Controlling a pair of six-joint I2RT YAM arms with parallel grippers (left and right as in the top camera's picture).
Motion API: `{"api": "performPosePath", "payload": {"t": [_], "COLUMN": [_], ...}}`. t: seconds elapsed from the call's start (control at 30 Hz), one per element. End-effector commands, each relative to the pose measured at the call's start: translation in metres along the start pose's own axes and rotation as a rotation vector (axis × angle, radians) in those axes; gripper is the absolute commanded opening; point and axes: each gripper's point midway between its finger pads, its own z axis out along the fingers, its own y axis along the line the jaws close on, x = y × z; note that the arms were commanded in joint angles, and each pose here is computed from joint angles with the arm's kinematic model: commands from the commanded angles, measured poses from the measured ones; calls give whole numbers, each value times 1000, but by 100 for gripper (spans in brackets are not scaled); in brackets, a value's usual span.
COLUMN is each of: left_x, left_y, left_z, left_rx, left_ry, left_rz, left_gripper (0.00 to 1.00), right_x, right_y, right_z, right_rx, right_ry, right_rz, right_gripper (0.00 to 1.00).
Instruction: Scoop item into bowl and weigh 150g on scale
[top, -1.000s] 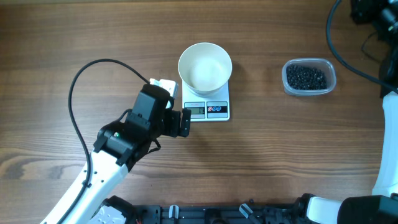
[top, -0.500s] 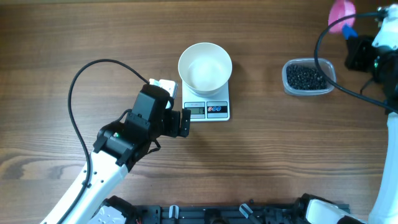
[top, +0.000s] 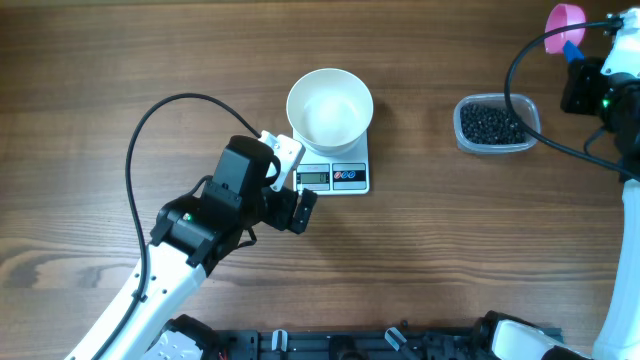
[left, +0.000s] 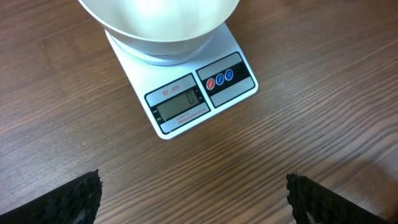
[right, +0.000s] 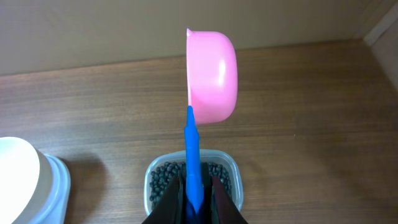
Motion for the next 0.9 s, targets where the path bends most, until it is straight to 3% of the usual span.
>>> {"api": "performPosePath", "payload": {"t": [0.0,0.13,0.87], "left_x": [0,2,-8], "left_y": [10,18,8], "left_z": [3,7,11], "left_rx": [-61,-107,-44], "left_ry": [4,16,-15], "left_rz": [-13,-63,-61], "left_gripper": [100,100,100], "right_x": [-11,-12,-12], "right_y": [3,5,4], "right_z": [-3,-3,-3], "right_rx": [-10,-19,-19], "right_ry": [-39,-42,-40], "right_rz": [7,24,25], "right_gripper": [4,4,4]}}
